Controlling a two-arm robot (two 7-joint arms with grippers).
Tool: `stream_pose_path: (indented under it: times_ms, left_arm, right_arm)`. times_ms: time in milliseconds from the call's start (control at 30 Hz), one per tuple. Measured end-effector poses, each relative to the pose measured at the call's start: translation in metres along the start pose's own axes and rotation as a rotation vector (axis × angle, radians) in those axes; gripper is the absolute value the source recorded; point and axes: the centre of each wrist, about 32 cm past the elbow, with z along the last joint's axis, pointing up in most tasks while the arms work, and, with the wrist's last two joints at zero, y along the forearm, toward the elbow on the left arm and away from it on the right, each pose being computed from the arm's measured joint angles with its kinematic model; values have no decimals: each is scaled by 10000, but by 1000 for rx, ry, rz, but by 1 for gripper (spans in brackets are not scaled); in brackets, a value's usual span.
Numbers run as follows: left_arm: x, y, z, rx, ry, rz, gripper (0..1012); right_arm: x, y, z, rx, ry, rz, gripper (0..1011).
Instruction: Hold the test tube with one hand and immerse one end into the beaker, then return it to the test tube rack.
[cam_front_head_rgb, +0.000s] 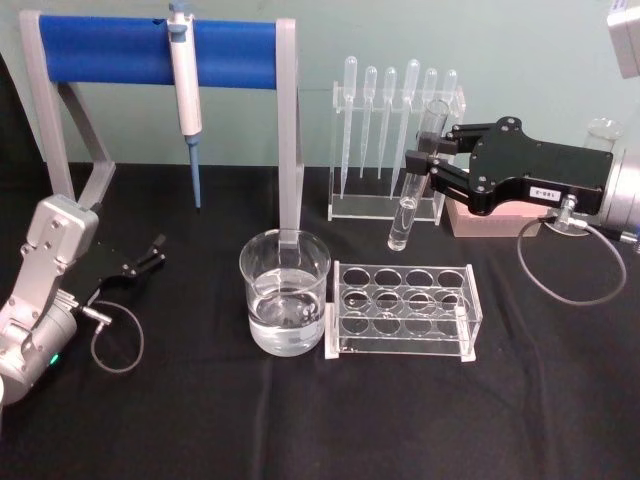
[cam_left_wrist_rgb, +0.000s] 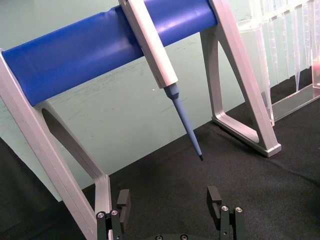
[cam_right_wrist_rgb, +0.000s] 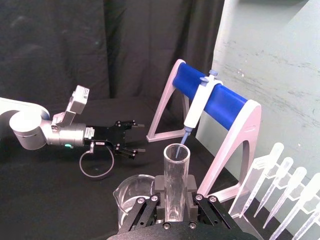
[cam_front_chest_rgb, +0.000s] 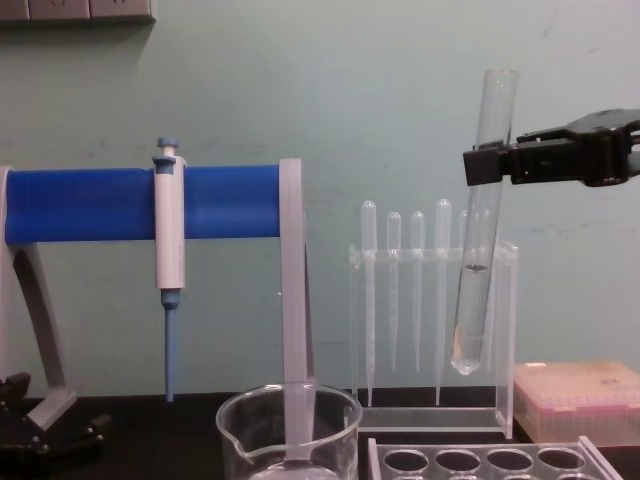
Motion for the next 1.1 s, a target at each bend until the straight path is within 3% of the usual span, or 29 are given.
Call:
stream_pose_path:
  times_ms: [1100]
  left_arm:
    - [0,0,0,0,0,0,1000]
  right_arm:
    - [0,0,0,0,0,0,242]
